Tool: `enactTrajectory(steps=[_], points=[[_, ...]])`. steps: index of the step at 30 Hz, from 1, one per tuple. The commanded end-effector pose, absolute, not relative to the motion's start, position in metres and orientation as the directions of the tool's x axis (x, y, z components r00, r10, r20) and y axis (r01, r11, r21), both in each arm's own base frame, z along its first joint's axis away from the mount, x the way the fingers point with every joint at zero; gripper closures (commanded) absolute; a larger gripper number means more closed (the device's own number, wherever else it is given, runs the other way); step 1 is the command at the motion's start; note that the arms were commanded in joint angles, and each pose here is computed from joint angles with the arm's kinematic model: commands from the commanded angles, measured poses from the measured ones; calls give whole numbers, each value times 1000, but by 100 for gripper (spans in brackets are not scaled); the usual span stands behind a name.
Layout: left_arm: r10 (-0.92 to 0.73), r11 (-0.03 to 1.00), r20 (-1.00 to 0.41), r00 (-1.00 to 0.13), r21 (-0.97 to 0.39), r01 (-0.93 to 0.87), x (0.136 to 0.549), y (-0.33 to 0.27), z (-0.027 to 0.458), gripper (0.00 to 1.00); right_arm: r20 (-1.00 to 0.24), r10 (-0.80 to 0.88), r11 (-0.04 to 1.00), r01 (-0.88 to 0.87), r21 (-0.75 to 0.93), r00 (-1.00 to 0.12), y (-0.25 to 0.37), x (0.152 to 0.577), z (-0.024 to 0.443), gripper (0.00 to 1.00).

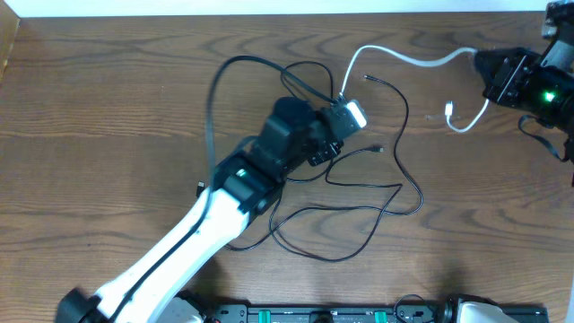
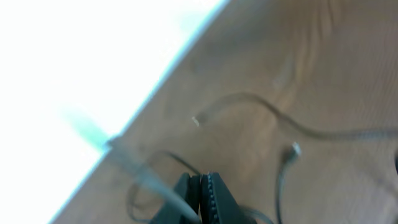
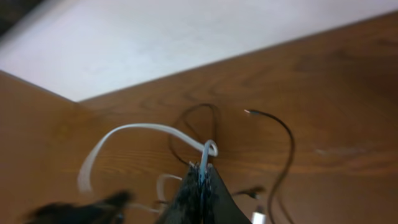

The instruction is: Untangle cables

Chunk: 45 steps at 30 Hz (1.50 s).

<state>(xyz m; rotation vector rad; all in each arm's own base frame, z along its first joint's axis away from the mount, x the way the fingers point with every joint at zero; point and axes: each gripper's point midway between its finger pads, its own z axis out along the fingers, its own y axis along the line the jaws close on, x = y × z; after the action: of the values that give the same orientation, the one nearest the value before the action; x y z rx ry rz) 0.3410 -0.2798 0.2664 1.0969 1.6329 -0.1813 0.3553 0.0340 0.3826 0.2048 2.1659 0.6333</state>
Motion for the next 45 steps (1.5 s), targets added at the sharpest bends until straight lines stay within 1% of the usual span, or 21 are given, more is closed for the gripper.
enactTrajectory(steps=[1, 5, 7, 12, 14, 16, 19, 22, 25, 29, 36, 38, 45], points=[[479, 613, -871, 111, 422, 668, 336, -272, 317, 92, -714, 291, 902, -66, 426, -637, 23, 361, 371, 99], [397, 653, -892, 216, 439, 617, 328, -266, 364, 93, -685, 223, 898, -127, 421, -693, 36, 358, 356, 99], [343, 680, -906, 248, 422, 600, 322, -261, 385, 93, -675, 193, 900, -146, 411, -713, 40, 356, 350, 99], [69, 764, -967, 244, 208, 611, 303, -246, 440, 92, -664, 136, 907, -177, 382, -735, 43, 355, 339, 99], [-10, 771, -969, 248, 150, 619, 296, -241, 456, 92, -665, 129, 908, -183, 378, -736, 43, 355, 339, 99], [-53, 774, -965, 258, 124, 621, 291, -237, 466, 92, -666, 121, 907, -190, 375, -736, 44, 355, 338, 99], [-46, 773, -967, 250, 124, 622, 291, -237, 464, 93, -665, 111, 900, -210, 383, -738, 47, 354, 339, 99], [-23, 770, -975, 221, 123, 626, 296, -241, 453, 93, -694, 46, 857, -329, 397, -718, 63, 349, 346, 99], [-14, 769, -978, 209, 123, 628, 300, -244, 447, 92, -737, -36, 781, -479, 401, -675, 82, 339, 355, 99], [-8, 768, -980, 200, 122, 629, 304, -247, 443, 93, -796, -146, 658, -659, 365, -587, 102, 321, 363, 99], [-13, 768, -981, 195, 115, 630, 304, -247, 442, 92, -813, -272, 565, -769, 298, -515, 121, 301, 355, 99], [-34, 767, -983, 182, 91, 635, 305, -248, 443, 93, -816, -301, 533, -797, 284, -493, 131, 296, 353, 99], [-93, 763, -985, 147, 24, 646, 308, -250, 444, 93, -830, -418, 376, -902, 212, -369, 169, 277, 342, 99]])
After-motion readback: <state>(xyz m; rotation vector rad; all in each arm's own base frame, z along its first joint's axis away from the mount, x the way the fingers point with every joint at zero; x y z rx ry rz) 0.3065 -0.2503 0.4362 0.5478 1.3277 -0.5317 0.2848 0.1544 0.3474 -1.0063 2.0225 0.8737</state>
